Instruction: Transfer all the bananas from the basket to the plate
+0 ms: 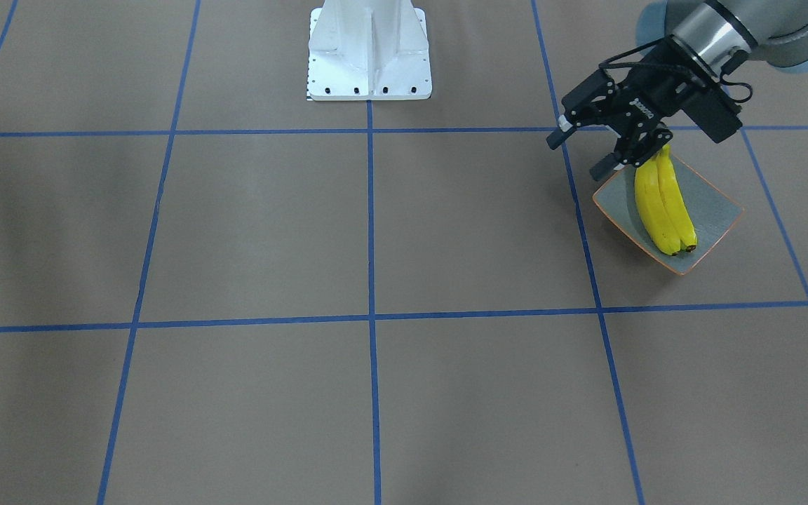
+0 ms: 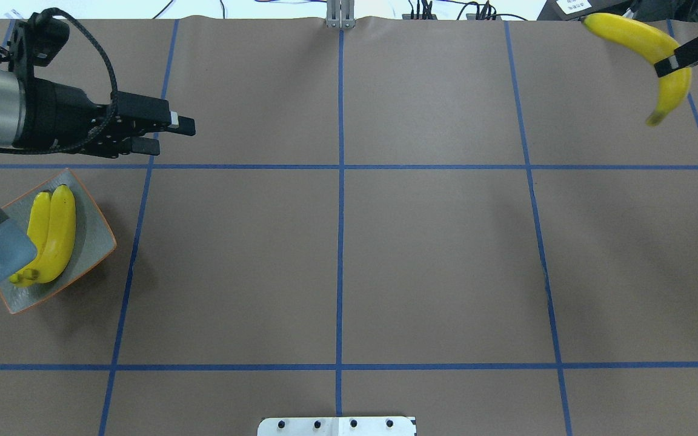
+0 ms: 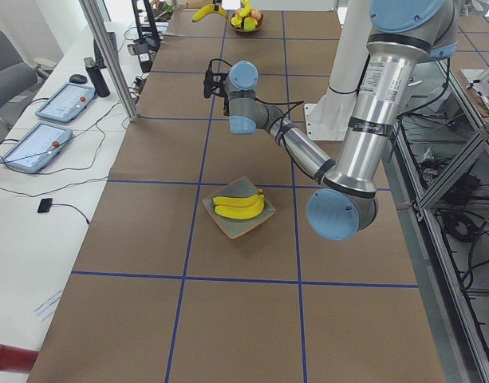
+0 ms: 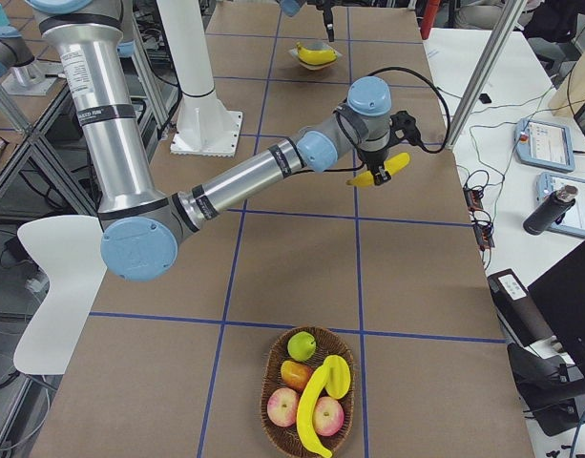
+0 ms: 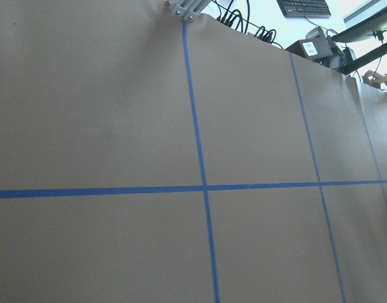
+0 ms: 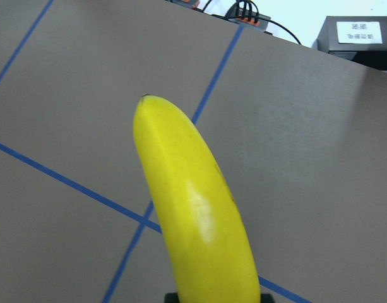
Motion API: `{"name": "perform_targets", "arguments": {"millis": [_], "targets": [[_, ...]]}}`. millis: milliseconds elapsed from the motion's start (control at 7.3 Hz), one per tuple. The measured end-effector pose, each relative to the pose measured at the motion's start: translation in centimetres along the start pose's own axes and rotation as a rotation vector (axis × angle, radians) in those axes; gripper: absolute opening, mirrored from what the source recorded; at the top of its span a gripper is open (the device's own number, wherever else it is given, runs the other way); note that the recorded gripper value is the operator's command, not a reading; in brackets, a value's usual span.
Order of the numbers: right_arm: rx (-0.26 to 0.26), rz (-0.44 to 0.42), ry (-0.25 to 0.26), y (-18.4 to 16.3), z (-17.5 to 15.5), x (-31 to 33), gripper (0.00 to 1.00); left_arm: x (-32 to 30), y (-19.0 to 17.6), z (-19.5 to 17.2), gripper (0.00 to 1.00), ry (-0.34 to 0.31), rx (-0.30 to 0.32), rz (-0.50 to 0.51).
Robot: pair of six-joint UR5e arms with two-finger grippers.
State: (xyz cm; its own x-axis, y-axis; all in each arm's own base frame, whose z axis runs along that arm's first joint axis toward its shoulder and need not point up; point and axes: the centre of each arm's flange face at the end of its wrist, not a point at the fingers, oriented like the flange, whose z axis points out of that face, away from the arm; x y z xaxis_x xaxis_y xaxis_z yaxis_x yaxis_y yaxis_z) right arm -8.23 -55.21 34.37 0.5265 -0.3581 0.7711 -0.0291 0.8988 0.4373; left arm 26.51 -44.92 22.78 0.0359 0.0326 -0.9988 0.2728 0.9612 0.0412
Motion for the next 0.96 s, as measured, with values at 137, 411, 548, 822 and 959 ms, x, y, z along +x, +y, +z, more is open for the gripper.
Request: {"name": "perform_targets", "arguments": {"millis": [137,411,548,822,959], "targets": [[0.026,0.052,-0.041,-0.5,1.1,-3.6,0.00,1.8,0.2,0.9,1.00,0.028,0.011,-0.068],[0.069,0.144,-0.089,-1.5,3.8,-11.8,0.00,5.4,1.3,3.6,1.00,0.082,0.039,-0.158],[0.098,0.188,-0.105,-1.8,5.6,-17.2,0.00,7.1,1.4,4.7,1.00,0.111,0.065,-0.211],[0.157,0.233,-0.130,-0.3,8.9,-26.2,0.00,8.8,1.2,6.1,1.00,0.141,0.096,-0.270],[0.185,0.236,-0.140,1.2,10.0,-29.5,0.00,9.3,1.2,6.7,1.00,0.147,0.094,-0.279]]}}
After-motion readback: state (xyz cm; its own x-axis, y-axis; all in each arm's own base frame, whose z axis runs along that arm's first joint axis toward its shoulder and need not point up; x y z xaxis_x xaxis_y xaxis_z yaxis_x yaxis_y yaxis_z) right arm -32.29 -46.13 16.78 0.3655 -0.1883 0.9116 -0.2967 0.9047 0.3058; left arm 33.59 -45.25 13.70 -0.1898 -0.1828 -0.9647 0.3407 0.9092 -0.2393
